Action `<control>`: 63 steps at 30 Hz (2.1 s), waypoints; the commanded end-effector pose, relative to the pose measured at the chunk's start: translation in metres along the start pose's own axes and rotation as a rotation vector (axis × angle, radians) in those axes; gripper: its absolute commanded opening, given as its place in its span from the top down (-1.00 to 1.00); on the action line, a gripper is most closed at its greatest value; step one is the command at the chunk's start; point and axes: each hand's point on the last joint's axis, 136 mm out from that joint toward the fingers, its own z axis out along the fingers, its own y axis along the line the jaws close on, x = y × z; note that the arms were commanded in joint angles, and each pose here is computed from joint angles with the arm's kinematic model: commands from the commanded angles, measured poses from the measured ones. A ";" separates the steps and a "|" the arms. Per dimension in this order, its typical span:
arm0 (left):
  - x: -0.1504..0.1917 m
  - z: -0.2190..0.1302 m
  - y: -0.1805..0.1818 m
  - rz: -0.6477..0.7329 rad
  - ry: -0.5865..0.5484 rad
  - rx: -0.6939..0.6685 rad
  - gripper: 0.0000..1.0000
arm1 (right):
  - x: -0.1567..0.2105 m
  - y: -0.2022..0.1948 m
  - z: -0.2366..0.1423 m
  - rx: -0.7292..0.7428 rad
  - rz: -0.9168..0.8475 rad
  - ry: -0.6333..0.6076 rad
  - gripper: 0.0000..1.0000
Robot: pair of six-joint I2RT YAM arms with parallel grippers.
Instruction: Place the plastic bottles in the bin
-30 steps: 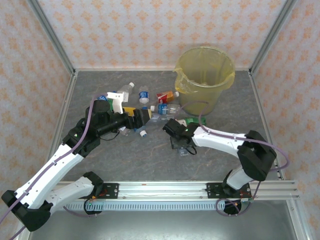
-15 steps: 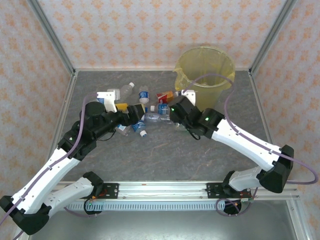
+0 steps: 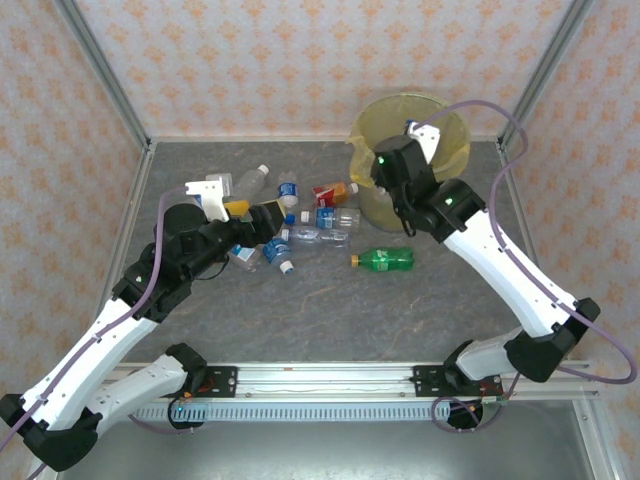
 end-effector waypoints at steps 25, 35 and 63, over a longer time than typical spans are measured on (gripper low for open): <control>-0.009 0.004 -0.018 0.039 0.001 0.063 -0.98 | -0.066 -0.044 0.121 0.128 0.097 0.007 -0.27; 0.004 0.013 -0.027 0.057 0.069 0.116 -0.98 | -0.070 -0.049 0.097 0.114 0.130 0.005 -0.99; 0.047 0.037 -0.047 0.073 0.267 0.262 -0.98 | 0.072 -0.133 -0.023 -0.015 0.682 0.100 -0.99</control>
